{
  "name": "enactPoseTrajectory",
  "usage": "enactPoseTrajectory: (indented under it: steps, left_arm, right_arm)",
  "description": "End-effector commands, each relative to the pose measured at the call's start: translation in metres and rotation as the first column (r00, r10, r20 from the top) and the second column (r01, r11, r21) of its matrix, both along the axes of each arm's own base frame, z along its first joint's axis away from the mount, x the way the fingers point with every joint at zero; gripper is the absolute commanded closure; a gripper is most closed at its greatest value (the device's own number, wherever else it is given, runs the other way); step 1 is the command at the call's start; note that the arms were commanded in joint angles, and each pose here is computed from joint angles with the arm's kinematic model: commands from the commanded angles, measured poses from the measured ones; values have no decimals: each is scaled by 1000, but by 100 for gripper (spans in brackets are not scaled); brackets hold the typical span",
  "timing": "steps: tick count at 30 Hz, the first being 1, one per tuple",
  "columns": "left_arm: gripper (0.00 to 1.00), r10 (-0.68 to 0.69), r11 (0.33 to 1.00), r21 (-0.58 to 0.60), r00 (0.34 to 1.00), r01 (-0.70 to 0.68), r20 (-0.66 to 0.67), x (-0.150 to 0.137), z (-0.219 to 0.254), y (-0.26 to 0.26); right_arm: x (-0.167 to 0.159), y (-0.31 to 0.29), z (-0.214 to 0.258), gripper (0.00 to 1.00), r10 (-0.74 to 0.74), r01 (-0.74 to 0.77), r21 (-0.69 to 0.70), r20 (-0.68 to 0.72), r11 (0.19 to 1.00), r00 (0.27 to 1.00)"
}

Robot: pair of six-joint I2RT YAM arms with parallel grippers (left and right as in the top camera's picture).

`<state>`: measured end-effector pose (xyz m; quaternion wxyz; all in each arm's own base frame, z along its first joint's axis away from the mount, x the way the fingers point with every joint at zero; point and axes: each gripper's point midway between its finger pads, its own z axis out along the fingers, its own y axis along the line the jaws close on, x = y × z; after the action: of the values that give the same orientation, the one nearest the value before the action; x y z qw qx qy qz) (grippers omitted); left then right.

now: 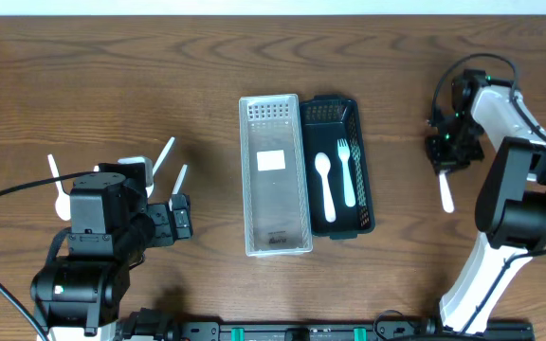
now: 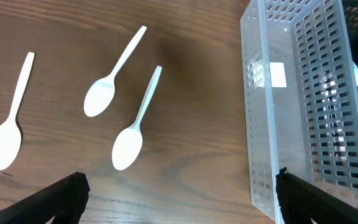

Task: Pack container
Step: 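Carry the fork with the right gripper and release it into the black basket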

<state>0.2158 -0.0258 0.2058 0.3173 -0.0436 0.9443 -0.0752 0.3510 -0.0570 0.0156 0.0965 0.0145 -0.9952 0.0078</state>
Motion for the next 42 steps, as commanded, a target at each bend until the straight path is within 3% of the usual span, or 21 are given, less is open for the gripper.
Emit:
enactPoseTrajectory:
  steps: [1, 7, 13, 21, 34, 36, 38, 41, 42]
  left_arm:
    - [2, -5, 1000, -10, 1000, 5, 16, 1, 6, -2]
    - [2, -5, 1000, -10, 1000, 5, 16, 1, 6, -2]
    - [2, -5, 1000, -10, 1000, 5, 16, 1, 6, -2]
    - [2, -5, 1000, -10, 1000, 5, 15, 1, 6, -2]
    - [2, -5, 1000, -10, 1000, 5, 15, 1, 6, -2]
    - [2, -5, 1000, -10, 1000, 5, 15, 1, 6, -2]
    - [2, -5, 1000, -10, 1000, 5, 15, 1, 6, -2]
    - [2, -5, 1000, -10, 1000, 5, 15, 1, 6, -2]
    - [2, -5, 1000, -10, 1000, 5, 15, 1, 6, -2]
  right_arm:
    - [37, 25, 49, 99, -40, 39, 17, 130, 999, 991]
    - [68, 96, 149, 99, 20, -45, 60, 373, 997, 927]
    - [64, 174, 202, 99, -31, -47, 137, 517, 989, 855]
    - [40, 243, 180, 99, 52, -119, 109, 485, 987, 873]
    - [3, 238, 82, 98, 57, -68, 25, 325, 997, 944]
    - [-1, 236, 76, 94, 59, -69, 18, 312, 997, 948]
    - [-3, 235, 73, 83, 61, -69, 14, 305, 998, 950]
    - [0, 237, 73, 80, 59, -69, 21, 318, 997, 946]
    - [2, 238, 74, 72, 57, -69, 24, 326, 997, 944]
